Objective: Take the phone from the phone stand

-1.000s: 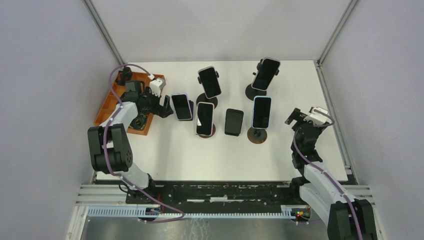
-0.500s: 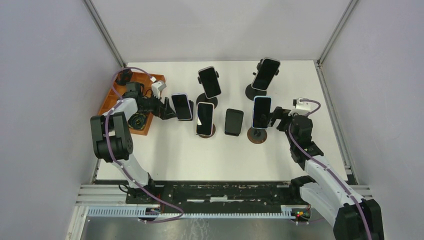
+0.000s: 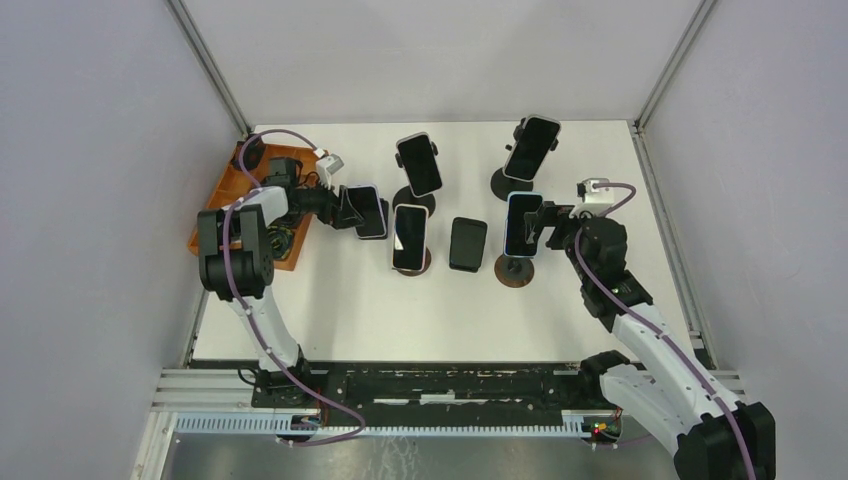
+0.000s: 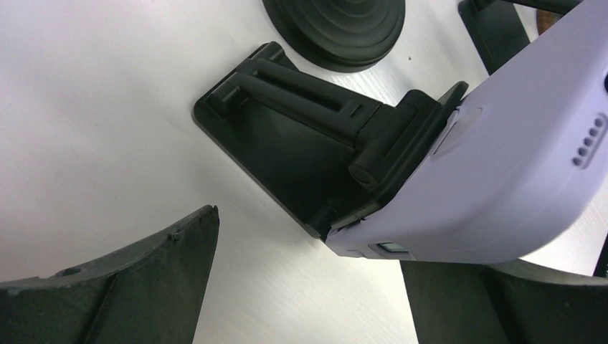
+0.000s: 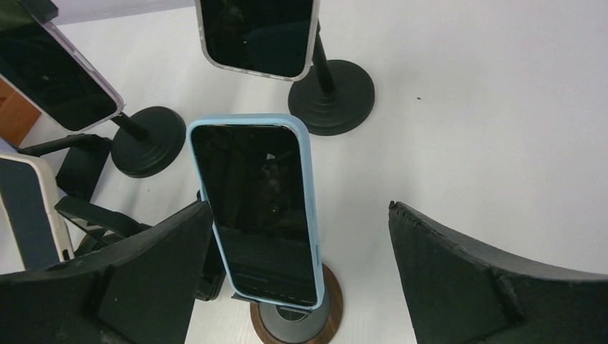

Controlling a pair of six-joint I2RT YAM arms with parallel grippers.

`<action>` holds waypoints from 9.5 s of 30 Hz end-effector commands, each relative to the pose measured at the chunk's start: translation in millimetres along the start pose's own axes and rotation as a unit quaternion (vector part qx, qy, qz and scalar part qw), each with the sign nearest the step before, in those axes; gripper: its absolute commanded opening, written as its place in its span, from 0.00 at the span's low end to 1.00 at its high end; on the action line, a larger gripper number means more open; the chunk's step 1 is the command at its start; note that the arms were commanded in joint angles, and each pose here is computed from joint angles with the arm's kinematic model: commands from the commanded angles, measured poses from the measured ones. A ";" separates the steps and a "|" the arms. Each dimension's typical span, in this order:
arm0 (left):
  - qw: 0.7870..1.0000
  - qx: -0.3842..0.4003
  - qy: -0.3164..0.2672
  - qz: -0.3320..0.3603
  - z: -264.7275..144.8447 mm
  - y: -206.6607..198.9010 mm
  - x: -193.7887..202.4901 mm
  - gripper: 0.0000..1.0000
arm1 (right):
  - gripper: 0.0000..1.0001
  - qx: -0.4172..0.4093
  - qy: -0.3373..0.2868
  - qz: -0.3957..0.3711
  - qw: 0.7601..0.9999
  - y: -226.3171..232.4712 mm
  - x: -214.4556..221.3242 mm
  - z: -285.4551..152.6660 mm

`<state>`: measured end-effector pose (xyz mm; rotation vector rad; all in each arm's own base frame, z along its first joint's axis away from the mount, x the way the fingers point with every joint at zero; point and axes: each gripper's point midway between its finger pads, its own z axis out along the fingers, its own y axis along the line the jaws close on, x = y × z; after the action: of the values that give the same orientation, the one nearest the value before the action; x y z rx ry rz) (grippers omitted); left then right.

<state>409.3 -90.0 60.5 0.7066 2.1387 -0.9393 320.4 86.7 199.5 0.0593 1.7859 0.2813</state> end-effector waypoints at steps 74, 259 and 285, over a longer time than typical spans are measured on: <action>0.981 0.116 0.001 0.154 -170.3 -300.2 -93.0 0.02 | 0.07 -0.690 0.008 0.068 0.720 390.6 -50.6 -89.0; 0.911 -0.091 -0.102 0.389 -197.3 -235.3 -155.6 0.02 | 0.00 -0.255 0.203 0.279 0.904 415.9 166.9 28.3; 0.896 -0.016 -0.049 0.442 -187.7 -251.4 -109.5 0.02 | 0.98 -0.320 0.146 0.153 0.923 390.4 127.6 11.8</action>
<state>244.1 -108.4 336.4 1.3321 1.5488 -0.4188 254.2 491.0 106.2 -0.1141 2.0402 1.0818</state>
